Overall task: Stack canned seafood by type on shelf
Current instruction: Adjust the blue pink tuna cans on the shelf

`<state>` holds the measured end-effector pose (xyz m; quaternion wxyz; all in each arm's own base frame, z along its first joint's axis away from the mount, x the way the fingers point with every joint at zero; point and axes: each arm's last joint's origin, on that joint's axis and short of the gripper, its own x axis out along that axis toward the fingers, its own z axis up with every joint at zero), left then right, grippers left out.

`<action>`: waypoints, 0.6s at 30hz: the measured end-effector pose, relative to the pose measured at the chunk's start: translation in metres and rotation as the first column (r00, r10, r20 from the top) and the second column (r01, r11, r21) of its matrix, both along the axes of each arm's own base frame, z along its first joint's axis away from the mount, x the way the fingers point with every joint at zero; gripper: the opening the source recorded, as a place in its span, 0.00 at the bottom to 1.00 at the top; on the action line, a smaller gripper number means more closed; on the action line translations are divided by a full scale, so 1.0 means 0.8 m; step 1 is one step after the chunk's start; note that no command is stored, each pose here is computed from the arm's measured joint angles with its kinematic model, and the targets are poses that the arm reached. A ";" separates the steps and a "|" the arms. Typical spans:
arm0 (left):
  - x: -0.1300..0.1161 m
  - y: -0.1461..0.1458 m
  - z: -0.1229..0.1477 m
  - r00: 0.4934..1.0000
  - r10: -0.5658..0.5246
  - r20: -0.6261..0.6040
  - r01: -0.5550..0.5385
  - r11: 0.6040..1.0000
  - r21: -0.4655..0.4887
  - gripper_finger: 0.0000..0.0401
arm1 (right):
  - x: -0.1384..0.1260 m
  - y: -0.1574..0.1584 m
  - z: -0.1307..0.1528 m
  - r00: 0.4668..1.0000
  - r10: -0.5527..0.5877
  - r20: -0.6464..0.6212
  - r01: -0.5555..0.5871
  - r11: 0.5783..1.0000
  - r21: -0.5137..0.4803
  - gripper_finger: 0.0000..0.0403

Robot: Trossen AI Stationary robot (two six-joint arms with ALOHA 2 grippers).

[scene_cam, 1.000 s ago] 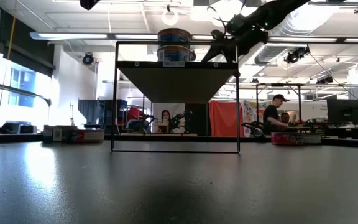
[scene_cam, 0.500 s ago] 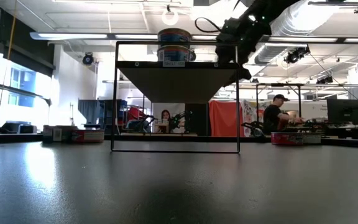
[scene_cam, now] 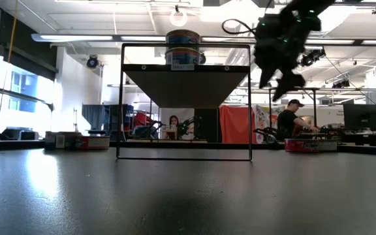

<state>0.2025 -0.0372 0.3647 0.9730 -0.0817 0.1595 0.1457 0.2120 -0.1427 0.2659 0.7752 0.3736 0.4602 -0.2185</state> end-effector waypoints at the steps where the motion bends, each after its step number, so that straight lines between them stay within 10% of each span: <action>1: 0.005 0.002 -0.002 1.000 0.012 -0.003 -0.012 1.000 0.000 0.00 | -0.003 0.009 -0.009 1.000 -0.007 0.002 0.007 1.000 0.014 0.76; 11: 0.045 0.026 0.036 0.927 -0.003 0.374 0.002 1.000 0.005 0.00 | -0.014 0.059 -0.030 0.985 0.062 0.161 -0.052 0.997 -0.065 0.76; 18: 0.044 0.068 0.045 0.864 0.197 0.464 -0.161 0.980 -0.116 0.00 | -0.001 0.064 -0.012 0.950 0.148 0.276 -0.079 0.966 -0.247 0.76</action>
